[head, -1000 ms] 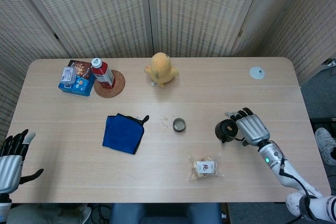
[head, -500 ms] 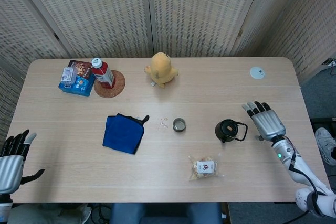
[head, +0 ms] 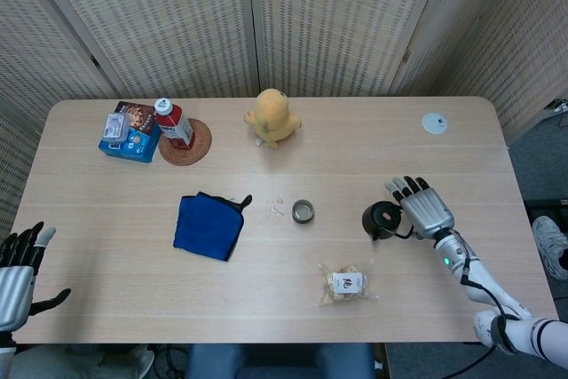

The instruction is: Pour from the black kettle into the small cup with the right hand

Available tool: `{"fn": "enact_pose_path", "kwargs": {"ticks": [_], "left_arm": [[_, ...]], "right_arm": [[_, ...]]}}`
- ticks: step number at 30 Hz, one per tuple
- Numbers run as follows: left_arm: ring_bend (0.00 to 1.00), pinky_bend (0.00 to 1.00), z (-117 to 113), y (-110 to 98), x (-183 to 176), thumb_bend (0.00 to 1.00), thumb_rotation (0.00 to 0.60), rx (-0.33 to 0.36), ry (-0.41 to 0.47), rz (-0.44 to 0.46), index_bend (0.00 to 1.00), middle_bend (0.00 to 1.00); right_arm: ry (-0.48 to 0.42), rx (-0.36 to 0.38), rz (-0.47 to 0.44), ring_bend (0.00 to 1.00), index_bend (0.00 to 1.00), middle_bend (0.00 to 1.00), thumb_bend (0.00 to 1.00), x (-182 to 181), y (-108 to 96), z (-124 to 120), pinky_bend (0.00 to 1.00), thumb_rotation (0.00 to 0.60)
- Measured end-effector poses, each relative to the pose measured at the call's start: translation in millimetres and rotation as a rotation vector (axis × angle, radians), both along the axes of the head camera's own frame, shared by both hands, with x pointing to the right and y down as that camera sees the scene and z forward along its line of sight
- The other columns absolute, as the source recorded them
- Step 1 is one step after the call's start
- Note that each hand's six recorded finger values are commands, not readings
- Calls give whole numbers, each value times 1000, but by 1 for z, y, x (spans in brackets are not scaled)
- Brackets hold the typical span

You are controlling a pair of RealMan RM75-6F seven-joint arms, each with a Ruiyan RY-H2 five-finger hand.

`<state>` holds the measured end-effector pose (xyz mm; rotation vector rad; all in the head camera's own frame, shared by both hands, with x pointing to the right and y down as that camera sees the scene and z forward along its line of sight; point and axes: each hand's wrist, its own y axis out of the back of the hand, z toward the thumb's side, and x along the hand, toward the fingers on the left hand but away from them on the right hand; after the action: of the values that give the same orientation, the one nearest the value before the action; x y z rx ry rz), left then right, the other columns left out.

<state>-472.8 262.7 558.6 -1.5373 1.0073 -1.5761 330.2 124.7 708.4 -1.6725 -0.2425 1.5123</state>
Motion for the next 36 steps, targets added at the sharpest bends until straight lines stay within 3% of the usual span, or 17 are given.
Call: {"fn": "enact_pose_path", "kwargs": {"ticks": [10,24,27,30,36], "left_arm": [[46,0,-1,3,-4,132,600,2,3,-9,64,0],[46,0,-4,6,-10,132,600,7,-4,-21,64,0],[47,0,-5,7,-12,132,600,6,-8,-24,64,0],[46,0,-5,7,-11,132,600,4,-7,-21,64,0],[46,0,-3,5,-7,132,600,3,5,-8,64,0]], "right_arm": [[-64,-8,-25,30,0,46,7,-40,-3,13,135,600],[-68,13,-17,30,0,55,7,-69,-32,26,135,600],[-75,13,-10,37,0,93,9,-67,-30,23,135,600],[-93,13,0,118,7,179,32,-63,-27,15,135,600],[-138,32,43,224,158,304,50,-46,-19,-11,122,600]]}}
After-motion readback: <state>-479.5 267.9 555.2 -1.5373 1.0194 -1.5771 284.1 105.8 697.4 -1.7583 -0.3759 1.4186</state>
